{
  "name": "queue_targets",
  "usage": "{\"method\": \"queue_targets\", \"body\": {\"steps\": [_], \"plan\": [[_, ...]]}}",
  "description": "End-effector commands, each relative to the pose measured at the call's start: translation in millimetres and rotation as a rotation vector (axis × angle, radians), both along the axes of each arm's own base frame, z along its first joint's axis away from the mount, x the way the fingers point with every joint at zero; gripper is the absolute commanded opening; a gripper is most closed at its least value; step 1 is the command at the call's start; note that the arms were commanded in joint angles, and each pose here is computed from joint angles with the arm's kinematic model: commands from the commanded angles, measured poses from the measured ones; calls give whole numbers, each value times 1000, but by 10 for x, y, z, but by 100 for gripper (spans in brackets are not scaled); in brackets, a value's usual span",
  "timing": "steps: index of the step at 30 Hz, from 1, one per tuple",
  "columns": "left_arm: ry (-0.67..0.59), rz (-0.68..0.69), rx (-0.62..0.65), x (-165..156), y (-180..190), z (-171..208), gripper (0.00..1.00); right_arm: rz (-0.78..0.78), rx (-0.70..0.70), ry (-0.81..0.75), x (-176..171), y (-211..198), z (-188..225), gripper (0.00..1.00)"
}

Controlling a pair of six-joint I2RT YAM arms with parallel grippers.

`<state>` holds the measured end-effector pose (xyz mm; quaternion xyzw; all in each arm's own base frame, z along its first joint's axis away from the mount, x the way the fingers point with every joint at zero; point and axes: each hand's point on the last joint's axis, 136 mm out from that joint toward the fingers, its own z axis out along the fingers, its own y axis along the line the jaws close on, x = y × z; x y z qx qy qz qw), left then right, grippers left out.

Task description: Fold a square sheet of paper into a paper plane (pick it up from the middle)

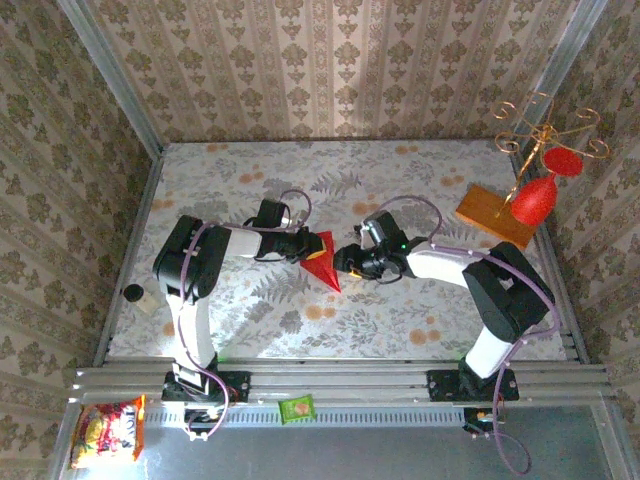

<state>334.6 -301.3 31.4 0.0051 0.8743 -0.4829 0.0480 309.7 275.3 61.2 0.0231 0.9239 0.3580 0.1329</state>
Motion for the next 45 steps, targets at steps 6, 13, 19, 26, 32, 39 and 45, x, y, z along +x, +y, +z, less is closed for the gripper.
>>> {"method": "queue_targets", "body": {"steps": [6,13,19,26,32,39,45], "plan": [[-20,-39,-5,-62,-96,59,13,24,-193,37,95,2,-232,53],[-21,-39,-4,-68,-92,60,13,6,-256,56,119,-75,-341,50],[-23,-41,-7,-68,-103,71,13,21,-254,84,72,-65,-441,46],[-25,-43,-10,-66,-119,93,13,31,-239,112,47,-23,-530,40],[-44,-47,-26,-58,-145,204,13,38,-248,136,-6,-32,-605,34],[-63,-62,-37,-79,-184,328,14,52,-273,151,-75,-19,-675,32],[-43,-72,7,-113,-168,208,13,30,-263,101,-8,-15,-497,32]]}}
